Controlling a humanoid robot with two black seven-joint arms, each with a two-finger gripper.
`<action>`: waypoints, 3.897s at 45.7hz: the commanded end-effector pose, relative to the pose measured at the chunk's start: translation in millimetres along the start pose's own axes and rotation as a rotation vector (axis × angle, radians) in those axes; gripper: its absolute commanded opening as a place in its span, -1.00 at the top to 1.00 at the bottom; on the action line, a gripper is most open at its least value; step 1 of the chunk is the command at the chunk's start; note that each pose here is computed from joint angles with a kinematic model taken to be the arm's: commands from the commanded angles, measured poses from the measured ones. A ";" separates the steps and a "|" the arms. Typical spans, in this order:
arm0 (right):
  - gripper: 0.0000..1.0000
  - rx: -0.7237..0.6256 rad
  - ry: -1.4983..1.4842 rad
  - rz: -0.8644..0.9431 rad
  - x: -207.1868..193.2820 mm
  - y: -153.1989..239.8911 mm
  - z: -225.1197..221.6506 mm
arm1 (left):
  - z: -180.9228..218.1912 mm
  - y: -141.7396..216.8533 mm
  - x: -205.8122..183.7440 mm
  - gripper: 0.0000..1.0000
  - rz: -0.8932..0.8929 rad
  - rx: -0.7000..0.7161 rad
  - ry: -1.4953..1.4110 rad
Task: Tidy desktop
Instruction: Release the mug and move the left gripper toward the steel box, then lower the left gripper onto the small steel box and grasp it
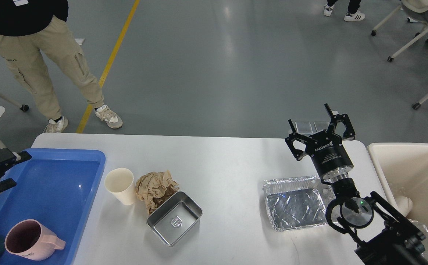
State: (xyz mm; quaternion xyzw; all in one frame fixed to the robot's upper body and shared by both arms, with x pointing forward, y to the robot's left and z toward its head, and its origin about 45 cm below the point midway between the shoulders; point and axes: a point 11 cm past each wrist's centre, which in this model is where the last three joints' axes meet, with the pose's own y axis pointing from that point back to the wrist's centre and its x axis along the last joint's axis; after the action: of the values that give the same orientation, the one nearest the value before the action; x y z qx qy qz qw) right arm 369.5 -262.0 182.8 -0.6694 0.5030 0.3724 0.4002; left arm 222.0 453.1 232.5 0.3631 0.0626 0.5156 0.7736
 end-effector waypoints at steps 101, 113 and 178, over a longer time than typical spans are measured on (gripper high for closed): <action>-1.00 -0.015 -0.014 -0.005 -2.4 0.7 10.3 | 44.0 -115.1 -57.1 -0.94 -0.501 -0.093 -1.166; -1.00 -0.013 -0.015 -0.008 -3.9 -1.0 10.0 | 101.9 -124.2 -57.9 -0.94 -0.526 -0.124 -1.253; -1.00 -0.008 -0.025 -0.024 -9.5 -4.2 10.8 | 145.1 -198.5 -266.5 -0.94 -0.829 -0.191 -1.748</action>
State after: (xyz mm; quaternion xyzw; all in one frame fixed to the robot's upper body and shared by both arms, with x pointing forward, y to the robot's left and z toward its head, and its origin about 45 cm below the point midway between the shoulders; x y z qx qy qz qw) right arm 370.5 -248.0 187.8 -0.6729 0.4883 0.3771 0.4080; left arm 319.9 133.4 145.6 0.5132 -0.4536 -0.2408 0.6877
